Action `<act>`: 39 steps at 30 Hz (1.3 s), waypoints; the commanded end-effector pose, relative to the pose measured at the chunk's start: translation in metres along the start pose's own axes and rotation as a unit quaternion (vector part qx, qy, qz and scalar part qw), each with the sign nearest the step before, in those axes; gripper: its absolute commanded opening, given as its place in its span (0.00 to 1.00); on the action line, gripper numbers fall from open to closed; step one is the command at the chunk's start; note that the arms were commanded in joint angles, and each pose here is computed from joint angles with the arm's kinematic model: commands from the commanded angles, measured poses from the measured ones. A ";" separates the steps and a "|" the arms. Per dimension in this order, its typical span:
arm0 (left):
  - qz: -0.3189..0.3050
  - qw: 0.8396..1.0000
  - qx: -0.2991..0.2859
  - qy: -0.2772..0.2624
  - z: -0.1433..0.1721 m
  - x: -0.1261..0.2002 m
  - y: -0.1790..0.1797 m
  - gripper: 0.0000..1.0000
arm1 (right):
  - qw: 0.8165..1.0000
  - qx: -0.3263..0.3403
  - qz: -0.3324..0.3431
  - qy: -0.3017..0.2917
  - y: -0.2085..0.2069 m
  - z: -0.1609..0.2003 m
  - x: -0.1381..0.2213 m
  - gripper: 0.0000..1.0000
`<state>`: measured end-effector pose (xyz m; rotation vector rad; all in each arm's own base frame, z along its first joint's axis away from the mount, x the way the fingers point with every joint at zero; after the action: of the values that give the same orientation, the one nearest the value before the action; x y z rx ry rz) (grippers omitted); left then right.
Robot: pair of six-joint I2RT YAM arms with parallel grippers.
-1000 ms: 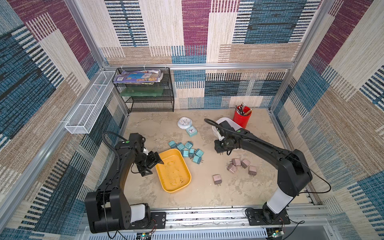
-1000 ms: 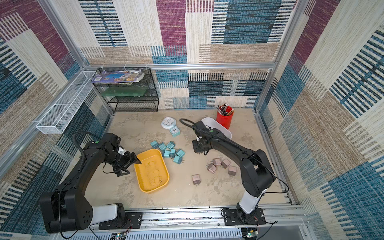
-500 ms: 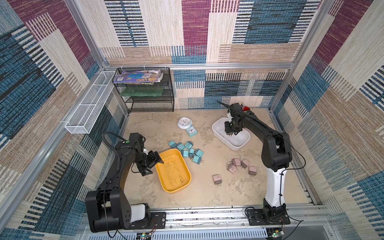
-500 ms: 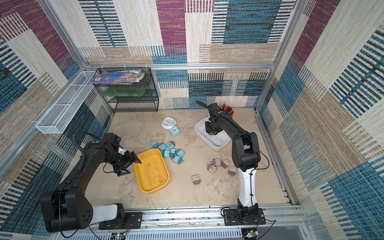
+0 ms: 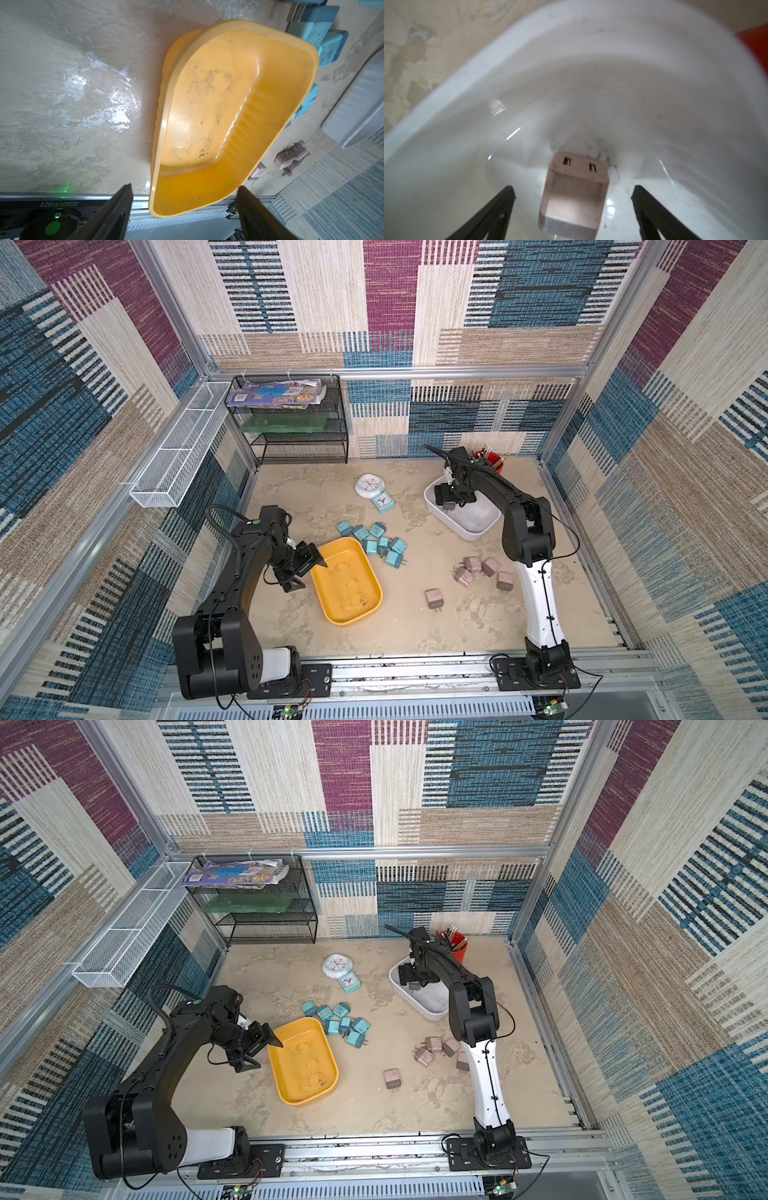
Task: Place the plugs by color into the storage box
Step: Place the plug in the storage box, then pick up the plug from the center of the board.
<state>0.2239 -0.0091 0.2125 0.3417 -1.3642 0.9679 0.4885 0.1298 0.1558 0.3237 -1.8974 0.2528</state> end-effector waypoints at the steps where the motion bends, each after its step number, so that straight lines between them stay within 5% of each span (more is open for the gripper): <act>1: 0.001 1.000 0.012 -0.007 -0.001 0.003 -0.003 0.81 | 0.999 -0.025 0.023 -0.035 -0.002 0.000 0.066 0.95; 8: 0.003 1.000 0.000 -0.012 0.000 0.006 -0.005 0.81 | 0.994 -0.110 0.016 -0.022 0.004 0.078 0.135 0.96; 21: -0.002 1.000 -0.023 0.008 0.005 -0.003 -0.002 0.81 | 0.943 -0.327 -0.004 0.067 -0.020 0.250 0.106 0.90; 26: -0.006 1.000 -0.027 0.014 0.006 -0.006 0.000 0.81 | 0.942 -0.325 -0.007 0.080 -0.027 0.268 0.098 0.79; 39: -0.004 1.000 -0.019 0.020 0.010 -0.012 0.007 0.81 | 0.939 -0.317 0.011 0.132 -0.029 0.282 0.072 0.70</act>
<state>0.2141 -0.0161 0.2019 0.3091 -1.3515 0.9229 0.2194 0.0055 0.1304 -0.1451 -1.5992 -0.3203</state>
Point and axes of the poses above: each gripper's point midway between its finger pads, its own x axis back along the fingers, its own y axis along the line the jaws close on, z = x × y, the point moved 10 cm from there along x, back along the fingers, and after that the axes turned 14 degrees about x, right-handed, at the moved point
